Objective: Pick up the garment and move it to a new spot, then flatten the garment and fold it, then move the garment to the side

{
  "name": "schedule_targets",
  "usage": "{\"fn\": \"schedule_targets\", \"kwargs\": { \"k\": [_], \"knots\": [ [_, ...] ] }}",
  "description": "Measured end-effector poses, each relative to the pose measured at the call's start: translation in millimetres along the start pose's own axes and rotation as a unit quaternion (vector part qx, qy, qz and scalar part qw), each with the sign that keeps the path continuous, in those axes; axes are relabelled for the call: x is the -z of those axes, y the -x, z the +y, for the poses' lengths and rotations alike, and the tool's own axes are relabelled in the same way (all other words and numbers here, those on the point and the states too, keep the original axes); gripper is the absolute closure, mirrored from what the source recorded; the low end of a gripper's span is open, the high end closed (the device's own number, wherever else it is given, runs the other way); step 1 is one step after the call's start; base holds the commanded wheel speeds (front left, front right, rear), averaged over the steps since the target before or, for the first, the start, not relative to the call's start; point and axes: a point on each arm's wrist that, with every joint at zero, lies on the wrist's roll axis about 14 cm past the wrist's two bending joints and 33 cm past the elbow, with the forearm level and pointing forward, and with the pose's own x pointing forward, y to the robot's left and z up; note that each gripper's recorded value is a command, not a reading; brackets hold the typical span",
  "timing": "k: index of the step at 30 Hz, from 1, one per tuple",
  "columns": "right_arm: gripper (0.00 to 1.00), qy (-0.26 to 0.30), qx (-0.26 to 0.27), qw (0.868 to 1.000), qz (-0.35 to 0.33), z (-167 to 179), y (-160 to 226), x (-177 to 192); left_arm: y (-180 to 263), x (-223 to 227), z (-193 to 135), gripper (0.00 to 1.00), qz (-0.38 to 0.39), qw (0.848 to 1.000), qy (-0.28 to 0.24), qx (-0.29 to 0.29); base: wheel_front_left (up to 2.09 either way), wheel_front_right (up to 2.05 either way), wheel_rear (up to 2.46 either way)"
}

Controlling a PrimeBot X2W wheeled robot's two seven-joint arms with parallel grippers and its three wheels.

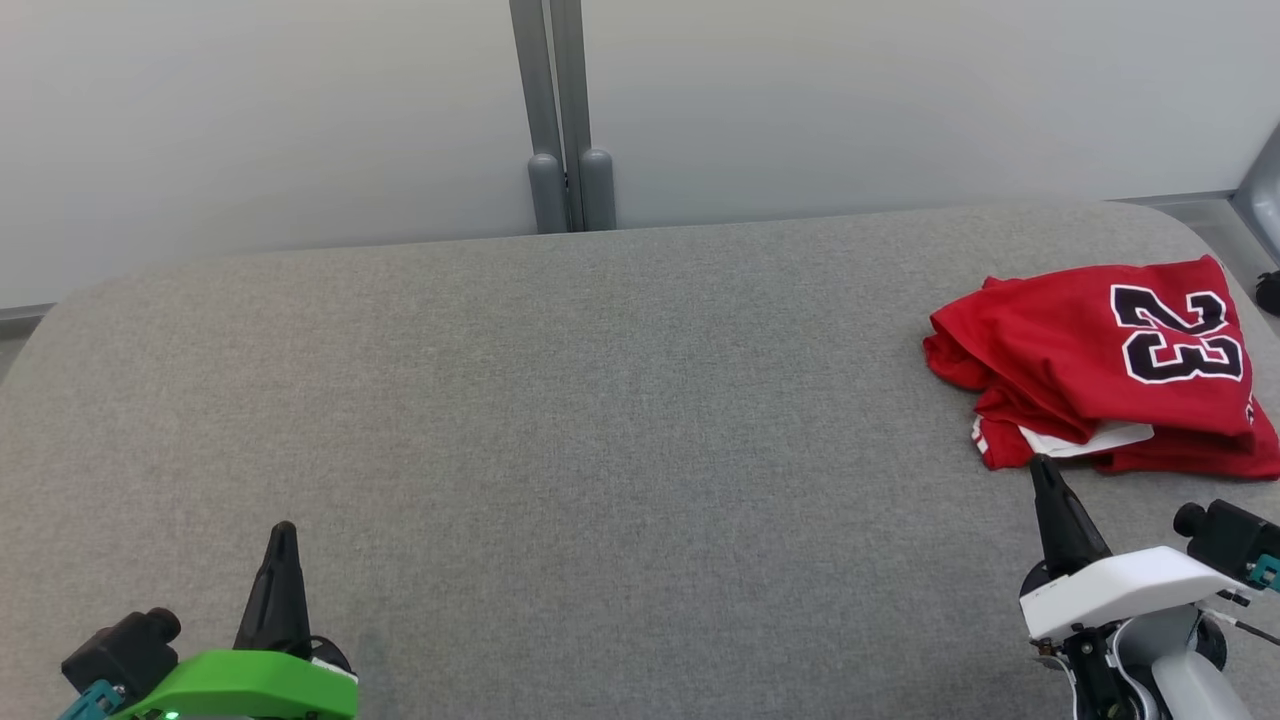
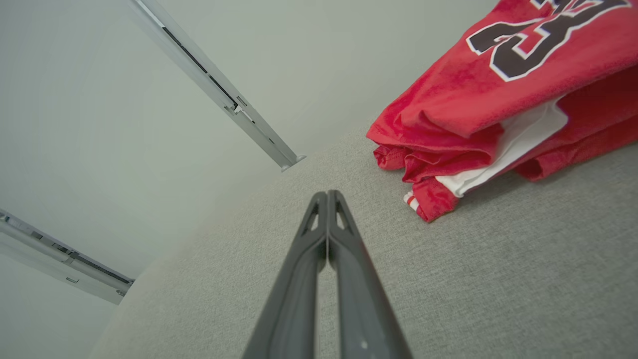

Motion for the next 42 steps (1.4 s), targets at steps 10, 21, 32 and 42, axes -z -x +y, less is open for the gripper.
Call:
{"fn": "schedule_targets", "kwargs": {
  "k": [10,21,32,42],
  "knots": [
    [1.00,-0.070,0.012,0.997,-0.001,-2.5,-1.2,-1.0,-5.0,-2.1,0.4,1.00,0.002,0.997,0.071,-0.006,0.00,0.00,0.00],
    [1.00,-0.139,0.021,0.990,-0.002,-4.8,-2.5,-2.1,-9.5,-4.0,0.8,1.00,0.003,0.990,0.140,-0.011,0.00,0.00,0.00],
    [1.00,-0.199,0.025,0.980,-0.004,-5.9,-3.3,-2.5,-13.3,-4.4,-0.3,1.00,0.006,0.979,0.202,-0.011,0.00,0.00,0.00],
    [1.00,-0.250,0.029,0.968,-0.005,-7.4,-3.7,-3.3,-17.6,-6.2,-2.5,1.00,0.007,0.967,0.254,-0.008,0.00,0.00,0.00]
  ]
}}
